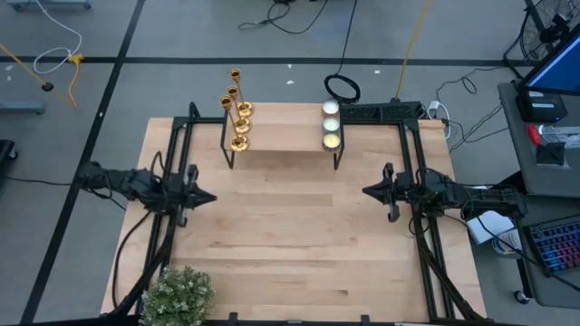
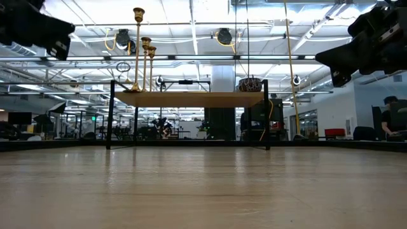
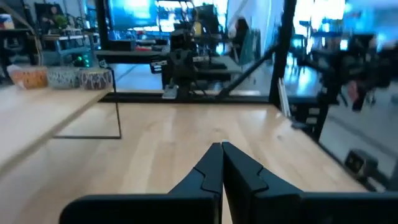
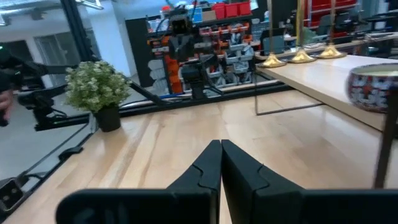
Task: Pick & Place candle stick holders
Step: Return to Home Position
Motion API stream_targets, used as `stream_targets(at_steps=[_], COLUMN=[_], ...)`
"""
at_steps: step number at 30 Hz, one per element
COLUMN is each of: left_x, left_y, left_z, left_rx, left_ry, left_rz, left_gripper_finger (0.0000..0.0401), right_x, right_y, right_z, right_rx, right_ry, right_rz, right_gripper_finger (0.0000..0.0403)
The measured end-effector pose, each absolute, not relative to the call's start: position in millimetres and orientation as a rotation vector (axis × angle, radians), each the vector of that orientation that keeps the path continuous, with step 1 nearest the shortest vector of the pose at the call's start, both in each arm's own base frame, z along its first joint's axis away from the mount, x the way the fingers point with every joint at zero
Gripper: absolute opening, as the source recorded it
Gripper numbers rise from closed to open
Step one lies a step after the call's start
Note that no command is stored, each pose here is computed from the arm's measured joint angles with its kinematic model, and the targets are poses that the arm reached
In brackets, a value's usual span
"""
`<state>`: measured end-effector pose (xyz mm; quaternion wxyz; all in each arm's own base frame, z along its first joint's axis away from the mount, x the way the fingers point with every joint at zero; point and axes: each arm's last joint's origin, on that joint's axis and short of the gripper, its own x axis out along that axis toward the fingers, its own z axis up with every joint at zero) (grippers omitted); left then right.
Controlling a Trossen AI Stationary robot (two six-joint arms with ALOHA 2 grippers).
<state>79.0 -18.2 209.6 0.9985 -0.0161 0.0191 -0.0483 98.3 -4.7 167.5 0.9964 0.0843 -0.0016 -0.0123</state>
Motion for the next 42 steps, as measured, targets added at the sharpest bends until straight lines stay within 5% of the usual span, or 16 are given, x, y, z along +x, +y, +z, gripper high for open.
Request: stream_targets(at_steps=[5,12,21,30,42], left_x=[94,93,95,96,97], left_y=[-22,-20,-22,-14,-6], left_z=[173,184,172,172,169], left_rx=[-0.121,0.019,-0.034,-0.011,-0.049], left_ry=[-0.065,-0.166,-0.039,-0.038,-0.013], left_rz=[-0.076,-0.007,-0.098,0.003,-0.017], left_gripper_finger=[0.0012,0.0014,0.0025,0.0026,0.0026], right_x=[98,98,98,97,98], right_y=[-5,-5,-5,-14,-9], right_z=[167,168,167,170,170], right_rx=[0.170,0.171,0.114,0.119,0.079], right_ry=[-0.004,-0.004,-0.001,-0.046,-0.028], right_rz=[-0.035,-0.032,-0.038,-0.312,-0.150], right_gripper_finger=[0.0006,0.0006,0.0006,0.0006,0.0007])
